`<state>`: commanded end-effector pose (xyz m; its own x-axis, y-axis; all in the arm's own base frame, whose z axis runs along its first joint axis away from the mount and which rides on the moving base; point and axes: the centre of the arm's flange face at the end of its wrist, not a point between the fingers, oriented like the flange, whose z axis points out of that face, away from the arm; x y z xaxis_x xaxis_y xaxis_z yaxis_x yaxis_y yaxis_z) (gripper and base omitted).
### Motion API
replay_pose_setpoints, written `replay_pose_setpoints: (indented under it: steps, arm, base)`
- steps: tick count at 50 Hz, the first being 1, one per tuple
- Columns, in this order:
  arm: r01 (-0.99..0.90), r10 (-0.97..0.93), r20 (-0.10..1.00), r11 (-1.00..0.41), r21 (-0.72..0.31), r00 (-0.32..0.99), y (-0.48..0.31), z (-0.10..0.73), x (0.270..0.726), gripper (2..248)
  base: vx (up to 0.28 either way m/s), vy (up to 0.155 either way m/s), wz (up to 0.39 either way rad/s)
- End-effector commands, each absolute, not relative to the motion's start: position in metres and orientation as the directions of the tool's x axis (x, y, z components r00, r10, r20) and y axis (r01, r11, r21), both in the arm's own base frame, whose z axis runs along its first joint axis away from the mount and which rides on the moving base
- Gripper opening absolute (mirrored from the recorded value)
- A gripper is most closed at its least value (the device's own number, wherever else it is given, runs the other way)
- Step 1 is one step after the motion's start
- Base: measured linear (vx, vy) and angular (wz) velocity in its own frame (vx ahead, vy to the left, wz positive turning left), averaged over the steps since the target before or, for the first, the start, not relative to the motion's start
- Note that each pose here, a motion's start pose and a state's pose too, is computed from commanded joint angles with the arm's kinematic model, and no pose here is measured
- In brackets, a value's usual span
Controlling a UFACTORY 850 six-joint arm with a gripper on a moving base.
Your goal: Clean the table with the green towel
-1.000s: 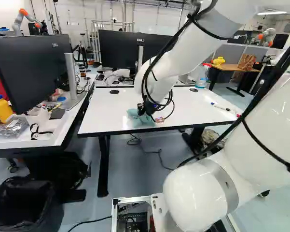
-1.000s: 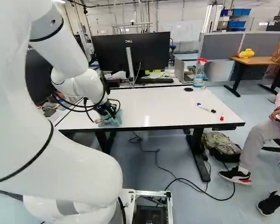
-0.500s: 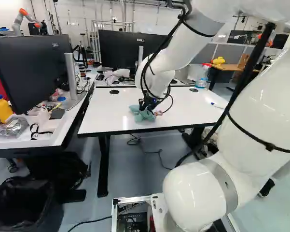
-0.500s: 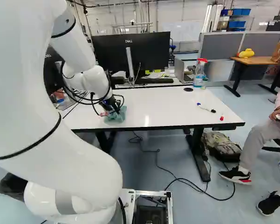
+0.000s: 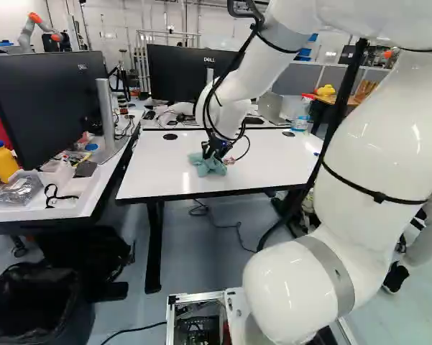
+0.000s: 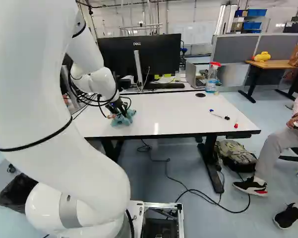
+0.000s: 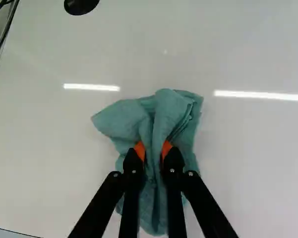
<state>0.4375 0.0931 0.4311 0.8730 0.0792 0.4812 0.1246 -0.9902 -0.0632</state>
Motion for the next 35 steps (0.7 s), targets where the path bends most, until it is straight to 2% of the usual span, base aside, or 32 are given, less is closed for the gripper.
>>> replay_pose_setpoints:
  steps: [35]
  arm:
    - [0.24,0.182,0.478,-0.969,-0.063,0.859,0.133,0.43,0.392,55]
  base:
    - [0.0,0.0,0.0]
